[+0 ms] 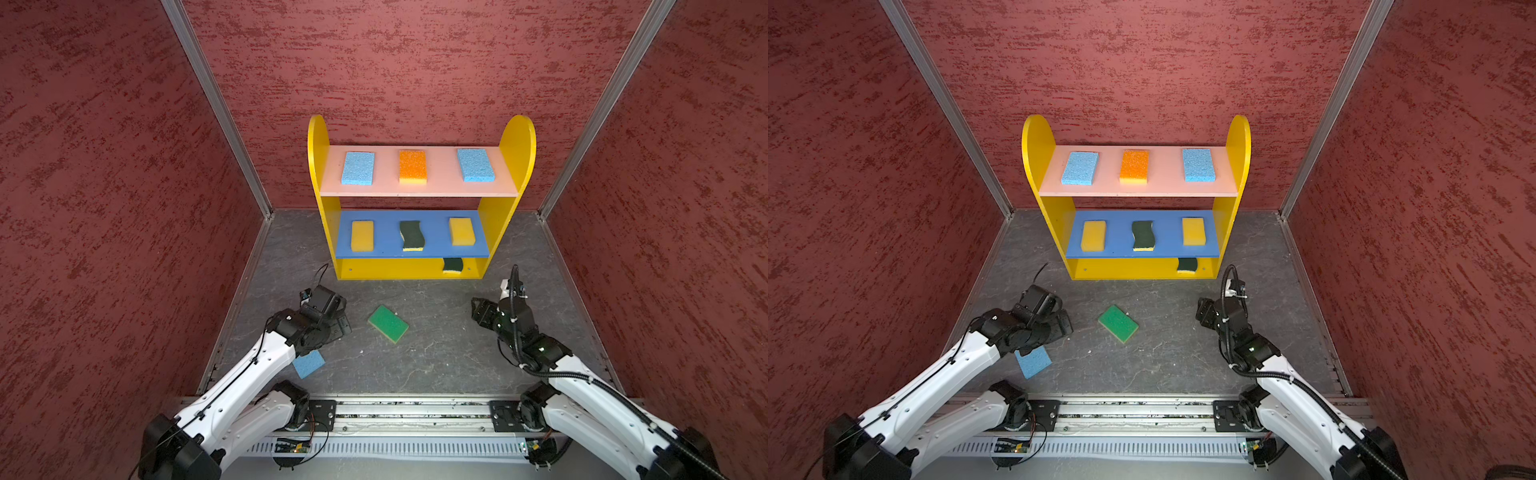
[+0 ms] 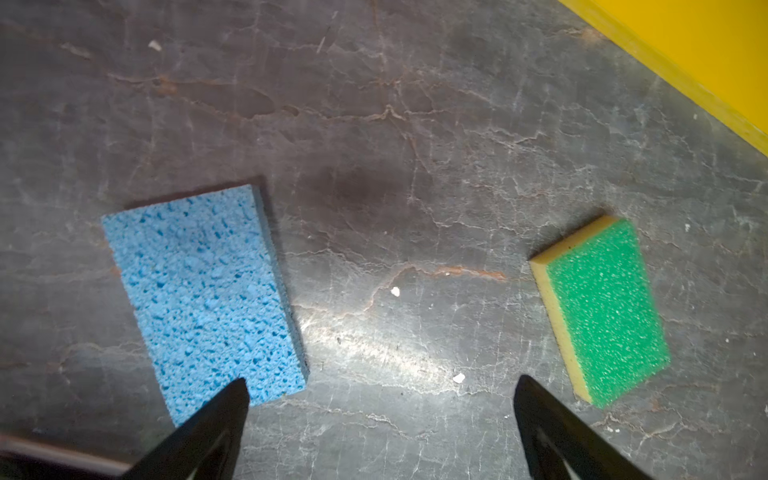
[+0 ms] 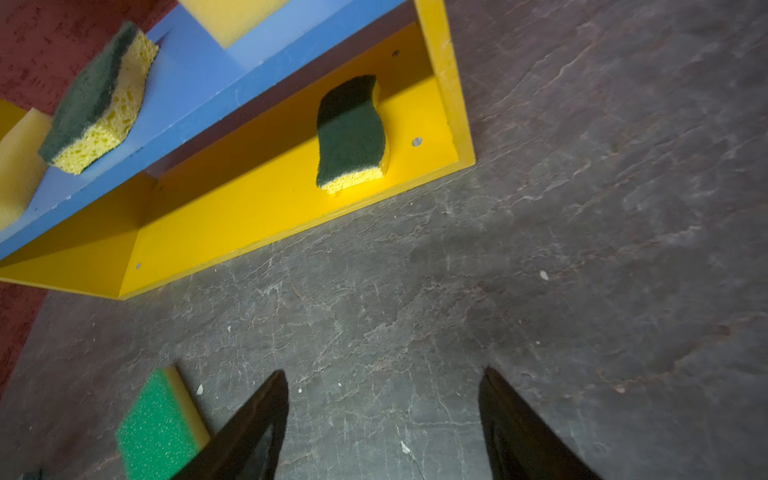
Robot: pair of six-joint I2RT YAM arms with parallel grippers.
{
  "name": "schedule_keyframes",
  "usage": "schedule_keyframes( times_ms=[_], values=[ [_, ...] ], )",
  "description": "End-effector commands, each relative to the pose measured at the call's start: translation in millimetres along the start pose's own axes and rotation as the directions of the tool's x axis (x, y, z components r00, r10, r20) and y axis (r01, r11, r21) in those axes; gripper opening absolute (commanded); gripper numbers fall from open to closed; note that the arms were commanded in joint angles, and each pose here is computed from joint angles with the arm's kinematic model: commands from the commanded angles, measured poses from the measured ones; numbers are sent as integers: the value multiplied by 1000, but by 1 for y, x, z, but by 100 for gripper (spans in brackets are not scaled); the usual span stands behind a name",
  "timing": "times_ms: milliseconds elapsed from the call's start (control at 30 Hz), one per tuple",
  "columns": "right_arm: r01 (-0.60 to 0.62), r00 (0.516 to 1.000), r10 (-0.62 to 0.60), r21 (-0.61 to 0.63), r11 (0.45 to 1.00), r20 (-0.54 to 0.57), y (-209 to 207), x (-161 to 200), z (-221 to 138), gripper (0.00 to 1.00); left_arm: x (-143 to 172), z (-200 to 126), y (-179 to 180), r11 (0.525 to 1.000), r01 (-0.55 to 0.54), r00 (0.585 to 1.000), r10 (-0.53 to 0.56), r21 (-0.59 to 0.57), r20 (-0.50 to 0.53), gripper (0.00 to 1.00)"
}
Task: Arrange cleaning sponges on a shelf
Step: Move the cleaning sponge to the center of the table.
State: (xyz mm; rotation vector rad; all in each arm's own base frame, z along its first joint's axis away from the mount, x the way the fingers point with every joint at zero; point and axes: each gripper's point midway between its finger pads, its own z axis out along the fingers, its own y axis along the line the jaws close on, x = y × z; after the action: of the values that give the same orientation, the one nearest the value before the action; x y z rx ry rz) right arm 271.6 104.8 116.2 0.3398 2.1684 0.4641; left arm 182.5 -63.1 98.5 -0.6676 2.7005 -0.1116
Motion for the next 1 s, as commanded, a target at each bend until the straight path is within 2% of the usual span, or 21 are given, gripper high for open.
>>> schedule_keyframes(
  times_ms=[0,167,300,433,567,767,967],
  values=[
    [32,999,-28,-112,993,34,30,-18,1,74,5,1,25,992,81,997,-82,-100,-5,100],
    [23,1000,-20,-153,988,17,37,-12,10,75,7,7,40,969,206,977,-212,-140,-29,99],
    [24,1000,-23,-179,984,8,42,-9,15,75,8,18,47,938,328,939,-336,-109,-68,99],
    [31,1000,-31,-191,981,8,44,-8,21,76,11,28,64,895,424,896,-437,-139,-78,99],
    [19,1000,-19,-231,973,0,51,-5,25,76,7,30,70,887,432,892,-447,-162,-70,99],
    [13,1000,-15,-246,969,-9,54,-3,32,76,8,34,82,870,412,893,-445,-269,-71,100],
    [10,1000,-14,-246,969,-17,54,1,38,76,8,37,84,869,402,896,-439,-290,-74,99]
  ],
)
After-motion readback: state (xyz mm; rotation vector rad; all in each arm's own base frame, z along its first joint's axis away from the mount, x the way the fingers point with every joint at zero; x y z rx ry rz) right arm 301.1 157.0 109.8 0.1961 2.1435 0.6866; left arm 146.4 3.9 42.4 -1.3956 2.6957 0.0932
